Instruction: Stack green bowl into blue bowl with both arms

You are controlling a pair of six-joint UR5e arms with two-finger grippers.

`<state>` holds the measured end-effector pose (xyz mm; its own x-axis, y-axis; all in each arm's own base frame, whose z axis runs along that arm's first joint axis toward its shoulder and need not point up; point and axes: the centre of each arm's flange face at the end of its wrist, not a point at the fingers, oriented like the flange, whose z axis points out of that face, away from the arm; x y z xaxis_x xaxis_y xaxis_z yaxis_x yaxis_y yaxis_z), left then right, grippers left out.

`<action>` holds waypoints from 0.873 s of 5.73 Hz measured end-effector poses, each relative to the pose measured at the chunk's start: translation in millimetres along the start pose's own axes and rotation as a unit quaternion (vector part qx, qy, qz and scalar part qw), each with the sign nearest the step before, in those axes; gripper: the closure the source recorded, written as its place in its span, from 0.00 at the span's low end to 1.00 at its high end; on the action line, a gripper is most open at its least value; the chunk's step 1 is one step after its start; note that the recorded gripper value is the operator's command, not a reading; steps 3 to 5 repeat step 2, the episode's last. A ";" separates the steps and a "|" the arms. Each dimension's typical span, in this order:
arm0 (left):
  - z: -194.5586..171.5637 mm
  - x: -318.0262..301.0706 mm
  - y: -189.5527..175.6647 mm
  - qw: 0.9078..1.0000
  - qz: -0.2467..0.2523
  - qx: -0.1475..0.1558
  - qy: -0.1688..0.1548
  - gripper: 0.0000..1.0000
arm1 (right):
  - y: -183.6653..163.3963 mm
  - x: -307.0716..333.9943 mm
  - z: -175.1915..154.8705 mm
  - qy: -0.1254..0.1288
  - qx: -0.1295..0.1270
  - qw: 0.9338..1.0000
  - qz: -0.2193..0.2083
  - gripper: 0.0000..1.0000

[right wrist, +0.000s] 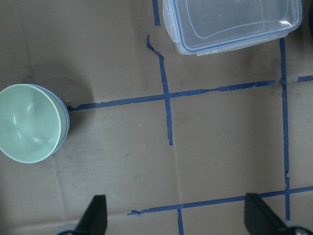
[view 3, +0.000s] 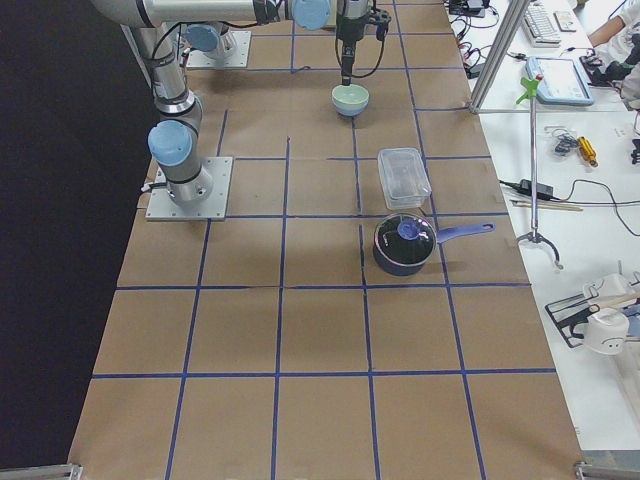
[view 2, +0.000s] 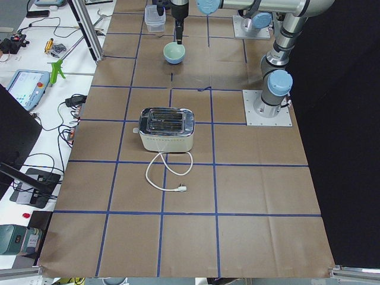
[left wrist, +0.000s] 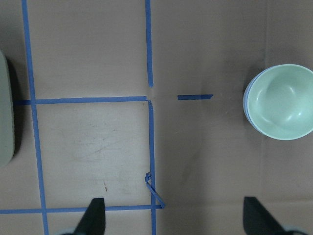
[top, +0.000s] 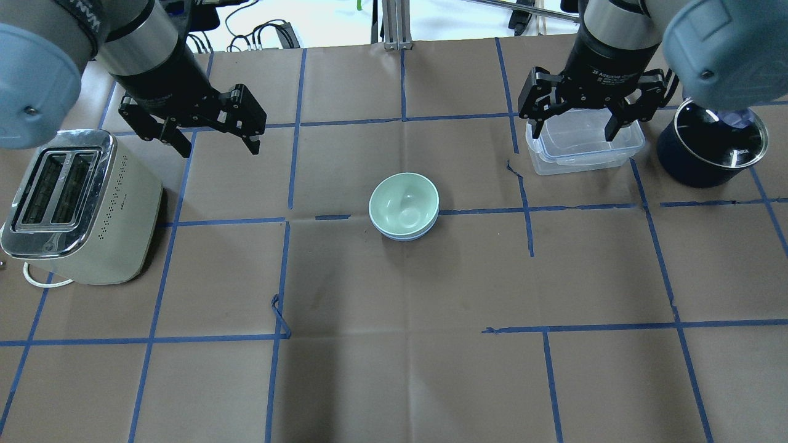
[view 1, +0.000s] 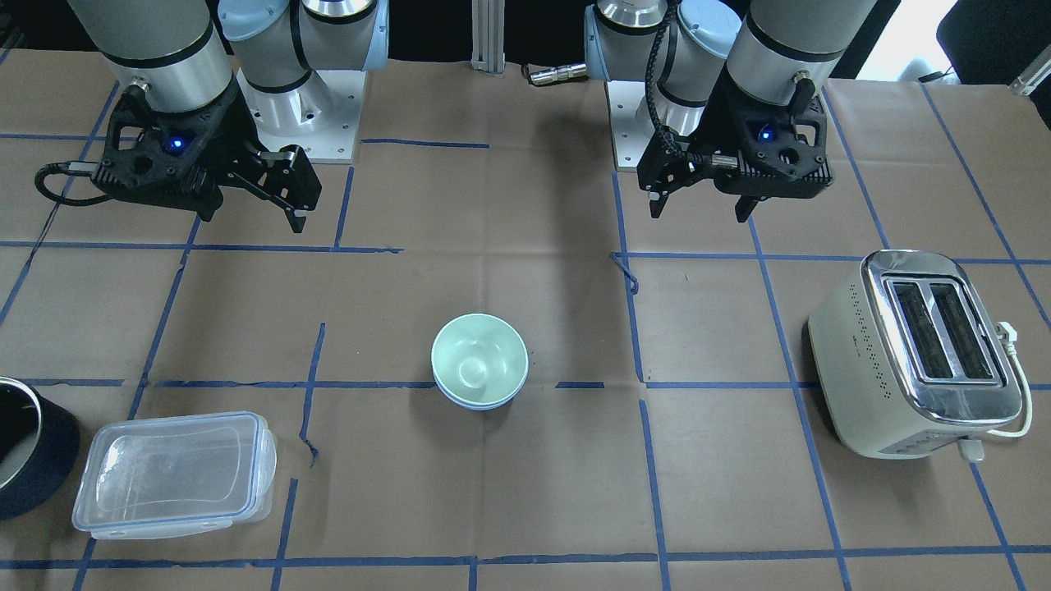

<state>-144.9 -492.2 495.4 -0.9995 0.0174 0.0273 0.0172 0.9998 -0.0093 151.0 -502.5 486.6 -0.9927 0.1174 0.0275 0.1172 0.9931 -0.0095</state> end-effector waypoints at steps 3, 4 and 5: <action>-4.1 0.1 4.4 1.000 0.000 0.000 -0.001 0.02 | 0.3 0.5 -0.4 0.000 -0.002 1.000 0.000 0.00; -4.1 0.1 4.4 1.000 0.000 0.000 -0.001 0.02 | 0.3 0.5 -0.4 0.000 -0.002 1.000 0.000 0.00; -4.1 0.1 4.4 1.000 0.000 0.000 -0.001 0.02 | 0.3 0.5 -0.4 0.000 -0.002 1.000 0.000 0.00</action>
